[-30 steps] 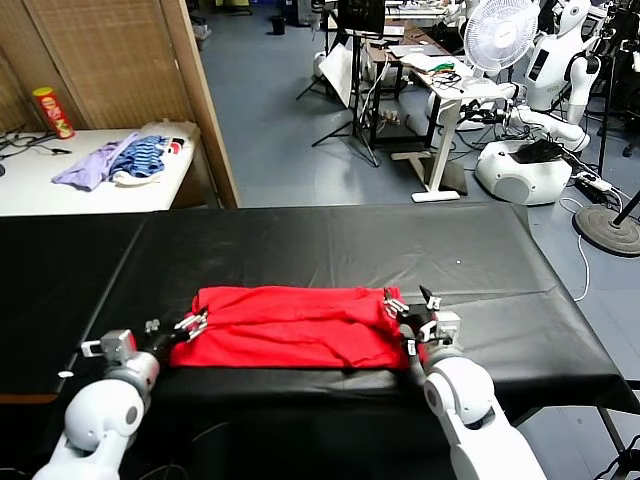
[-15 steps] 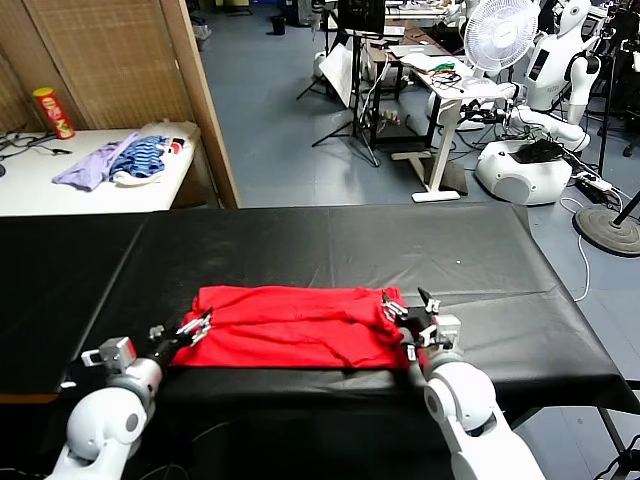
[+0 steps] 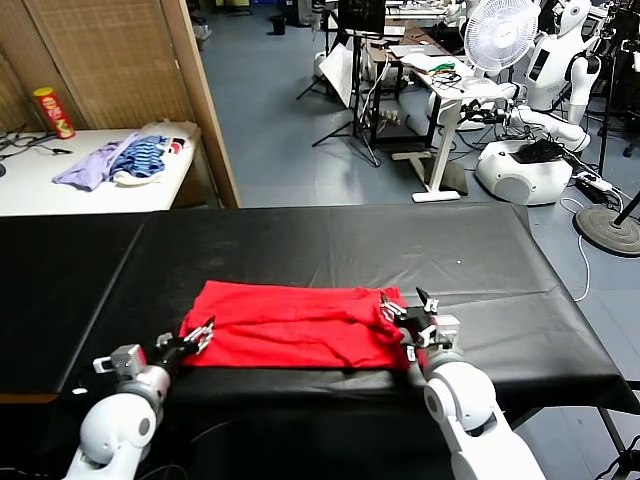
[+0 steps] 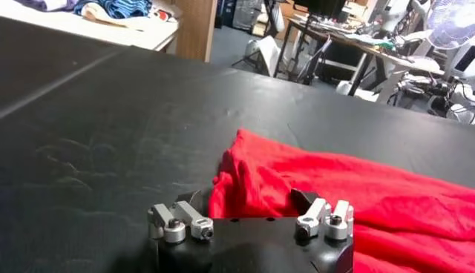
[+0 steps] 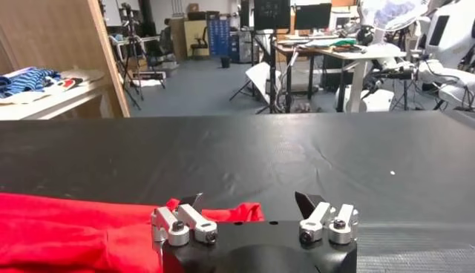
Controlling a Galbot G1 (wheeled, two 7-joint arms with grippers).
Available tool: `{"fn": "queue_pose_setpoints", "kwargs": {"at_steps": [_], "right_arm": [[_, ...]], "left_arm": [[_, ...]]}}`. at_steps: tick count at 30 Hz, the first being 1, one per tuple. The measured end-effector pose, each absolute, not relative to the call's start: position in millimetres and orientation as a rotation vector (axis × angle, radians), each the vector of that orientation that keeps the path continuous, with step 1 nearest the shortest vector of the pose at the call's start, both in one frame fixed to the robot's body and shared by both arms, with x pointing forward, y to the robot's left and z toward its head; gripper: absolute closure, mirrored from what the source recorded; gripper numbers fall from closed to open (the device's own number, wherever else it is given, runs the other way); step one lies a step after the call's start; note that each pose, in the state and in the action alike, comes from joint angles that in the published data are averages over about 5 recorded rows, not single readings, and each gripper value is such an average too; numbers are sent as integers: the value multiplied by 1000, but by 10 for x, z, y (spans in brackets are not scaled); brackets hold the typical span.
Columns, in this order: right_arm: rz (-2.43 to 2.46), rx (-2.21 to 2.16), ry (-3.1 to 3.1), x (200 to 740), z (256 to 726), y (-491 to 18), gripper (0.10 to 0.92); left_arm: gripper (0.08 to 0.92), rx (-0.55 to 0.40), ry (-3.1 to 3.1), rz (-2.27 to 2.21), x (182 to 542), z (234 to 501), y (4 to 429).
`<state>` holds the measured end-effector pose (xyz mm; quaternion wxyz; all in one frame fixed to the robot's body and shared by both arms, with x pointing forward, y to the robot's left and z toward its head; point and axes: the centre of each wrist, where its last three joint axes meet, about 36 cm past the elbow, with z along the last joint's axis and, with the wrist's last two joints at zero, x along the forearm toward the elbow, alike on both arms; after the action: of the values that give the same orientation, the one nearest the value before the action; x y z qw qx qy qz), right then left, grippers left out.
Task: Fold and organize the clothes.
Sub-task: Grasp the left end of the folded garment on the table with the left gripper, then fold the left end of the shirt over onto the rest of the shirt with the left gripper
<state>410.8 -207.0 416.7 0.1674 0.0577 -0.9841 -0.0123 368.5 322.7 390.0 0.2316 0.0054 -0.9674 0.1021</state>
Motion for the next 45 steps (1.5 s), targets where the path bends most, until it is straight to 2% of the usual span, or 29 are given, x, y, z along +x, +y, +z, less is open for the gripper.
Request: {"fn": "queue_pose_setpoints", "kwargs": {"at_steps": [3, 6, 9, 13, 20, 24, 29, 37, 41, 45], "right_arm": [[-33, 163, -2798, 4096, 4155, -2081, 224], [-32, 162, -2797, 4089, 4149, -2086, 224], [-33, 162, -2798, 4084, 4154, -2080, 224], [-36, 164, -2804, 4077, 4181, -2067, 224], [-48, 169, -2812, 4047, 4223, -2033, 224], [-53, 170, -2812, 4020, 4229, -2009, 224], [-44, 153, -2814, 3975, 4243, -2032, 224], [-26, 119, -2816, 3900, 4259, -2095, 224], [-20, 115, -2812, 3891, 4248, -2082, 224], [-17, 118, -2805, 3906, 4236, -2041, 224]], "left_arm": [[704, 18, -2660, 246, 3684, 3878, 3215], [828, 10, -2671, 185, 3670, 3877, 3210], [840, 24, -2698, 78, 3664, 3890, 3237], [840, 88, -2743, -154, 3682, 3921, 3379], [841, 234, -2719, -674, 3726, 4092, 3946], [841, 250, -2672, -807, 3700, 4211, 4047], [841, 160, -2704, -681, 3634, 4332, 3629], [841, -119, -2802, -113, 3573, 4536, 2605], [841, -243, -2792, 90, 3592, 4554, 2307], [841, -315, -2768, 220, 3604, 4528, 2093]]}}
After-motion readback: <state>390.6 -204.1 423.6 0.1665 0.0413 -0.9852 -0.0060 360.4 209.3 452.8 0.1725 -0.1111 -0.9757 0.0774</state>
